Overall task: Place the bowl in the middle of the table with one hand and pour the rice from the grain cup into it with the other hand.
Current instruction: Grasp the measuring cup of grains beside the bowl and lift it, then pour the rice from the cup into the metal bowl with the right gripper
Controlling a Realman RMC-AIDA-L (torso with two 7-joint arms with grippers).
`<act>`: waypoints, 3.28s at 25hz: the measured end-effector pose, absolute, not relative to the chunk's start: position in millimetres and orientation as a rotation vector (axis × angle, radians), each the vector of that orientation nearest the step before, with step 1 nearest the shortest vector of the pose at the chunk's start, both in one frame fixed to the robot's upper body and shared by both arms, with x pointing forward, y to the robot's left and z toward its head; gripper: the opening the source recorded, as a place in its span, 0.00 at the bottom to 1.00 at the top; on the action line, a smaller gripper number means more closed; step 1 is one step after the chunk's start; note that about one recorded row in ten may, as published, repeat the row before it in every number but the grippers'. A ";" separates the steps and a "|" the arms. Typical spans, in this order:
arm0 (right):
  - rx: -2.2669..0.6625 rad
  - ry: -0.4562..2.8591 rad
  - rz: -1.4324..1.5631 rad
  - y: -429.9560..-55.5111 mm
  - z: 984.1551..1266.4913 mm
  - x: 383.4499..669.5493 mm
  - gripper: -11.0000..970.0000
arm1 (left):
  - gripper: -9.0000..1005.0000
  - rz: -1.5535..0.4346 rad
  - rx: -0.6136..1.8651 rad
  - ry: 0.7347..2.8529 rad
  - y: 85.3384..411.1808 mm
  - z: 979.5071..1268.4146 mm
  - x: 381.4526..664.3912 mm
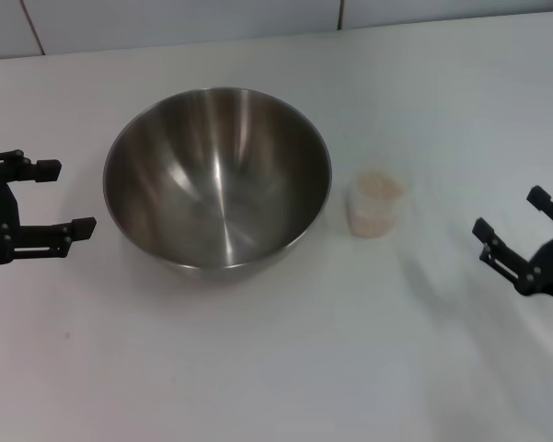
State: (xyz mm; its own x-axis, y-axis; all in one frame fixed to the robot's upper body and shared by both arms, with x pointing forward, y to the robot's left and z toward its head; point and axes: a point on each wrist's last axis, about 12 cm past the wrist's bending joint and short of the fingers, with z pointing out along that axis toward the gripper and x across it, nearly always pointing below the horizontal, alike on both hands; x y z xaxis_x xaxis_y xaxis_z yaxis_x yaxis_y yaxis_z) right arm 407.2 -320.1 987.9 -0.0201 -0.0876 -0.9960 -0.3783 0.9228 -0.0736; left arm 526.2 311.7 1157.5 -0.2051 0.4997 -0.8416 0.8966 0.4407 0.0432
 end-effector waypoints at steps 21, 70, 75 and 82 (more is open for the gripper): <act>-0.431 1.668 0.259 -292.8 985.6 468.1 0.85 | 0.83 -0.627 1.219 1.833 299.8 1156.0 529.8; -0.377 1.436 0.228 -282.9 1015.1 485.0 0.03 | 0.83 -0.657 1.216 1.843 296.9 1150.5 531.1; -0.450 1.218 0.142 -272.9 1039.6 493.1 0.03 | 0.83 -0.656 1.222 1.837 295.5 1151.9 532.8; -0.722 1.012 -0.132 -221.0 1056.1 520.9 0.03 | 0.83 -0.656 1.226 1.831 293.8 1153.0 534.1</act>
